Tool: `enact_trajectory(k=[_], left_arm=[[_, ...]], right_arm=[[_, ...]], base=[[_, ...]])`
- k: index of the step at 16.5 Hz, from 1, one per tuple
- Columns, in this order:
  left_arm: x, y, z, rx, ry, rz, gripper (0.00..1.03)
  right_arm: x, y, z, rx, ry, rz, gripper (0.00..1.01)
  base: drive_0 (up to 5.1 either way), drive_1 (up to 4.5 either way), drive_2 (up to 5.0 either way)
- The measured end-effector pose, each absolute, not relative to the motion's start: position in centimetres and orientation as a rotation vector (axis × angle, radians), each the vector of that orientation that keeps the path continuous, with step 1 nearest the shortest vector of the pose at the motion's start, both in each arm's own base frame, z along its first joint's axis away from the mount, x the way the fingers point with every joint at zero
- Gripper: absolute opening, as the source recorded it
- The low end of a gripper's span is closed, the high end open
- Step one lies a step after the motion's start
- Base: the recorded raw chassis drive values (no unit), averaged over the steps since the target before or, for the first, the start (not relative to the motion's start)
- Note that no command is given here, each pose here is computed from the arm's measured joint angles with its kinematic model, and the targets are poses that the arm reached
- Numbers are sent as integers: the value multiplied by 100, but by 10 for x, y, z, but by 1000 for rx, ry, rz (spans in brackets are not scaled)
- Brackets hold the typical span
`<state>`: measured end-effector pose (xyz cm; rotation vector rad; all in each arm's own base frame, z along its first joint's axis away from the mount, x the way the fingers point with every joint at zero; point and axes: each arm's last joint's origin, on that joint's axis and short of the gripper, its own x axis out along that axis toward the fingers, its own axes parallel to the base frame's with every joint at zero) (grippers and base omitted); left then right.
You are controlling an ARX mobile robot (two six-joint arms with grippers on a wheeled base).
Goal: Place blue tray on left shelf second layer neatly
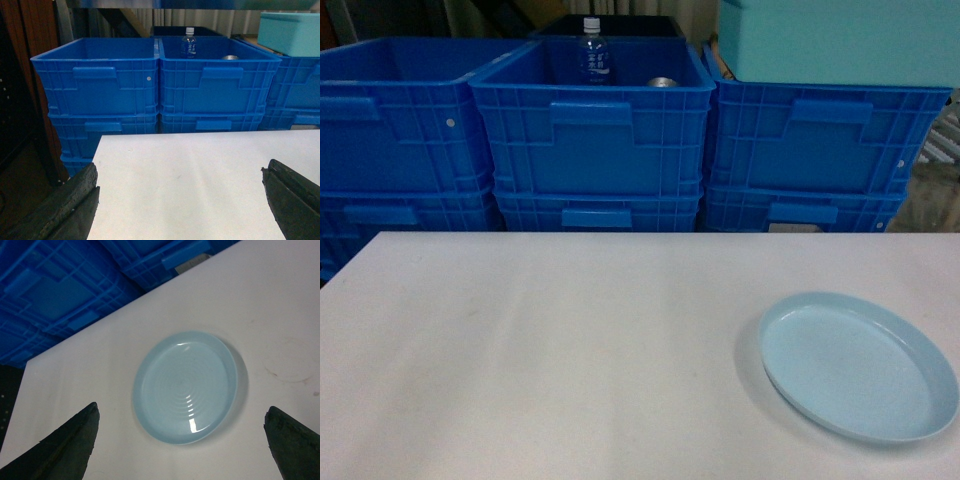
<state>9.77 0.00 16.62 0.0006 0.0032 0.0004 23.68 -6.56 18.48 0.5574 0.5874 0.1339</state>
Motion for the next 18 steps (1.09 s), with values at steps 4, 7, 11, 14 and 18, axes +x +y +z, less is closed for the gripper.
enact_trajectory(k=[4, 7, 11, 14, 18], left_arm=[[98, 0, 166, 1, 3, 0, 98], [98, 0, 166, 1, 3, 0, 98], [98, 0, 166, 1, 3, 0, 98], [98, 0, 166, 1, 3, 0, 98], [98, 0, 166, 1, 3, 0, 98]], right_arm=[[265, -78, 168, 544, 658, 166, 98], [287, -59, 148, 545, 711, 286, 98], [292, -40, 128, 515, 741, 301, 98], [283, -42, 126, 494, 705, 248, 98], [284, -43, 127, 472, 666, 232, 98]], base=[[0, 0, 0], [0, 0, 0], [0, 0, 0], [0, 0, 0], [0, 0, 0]])
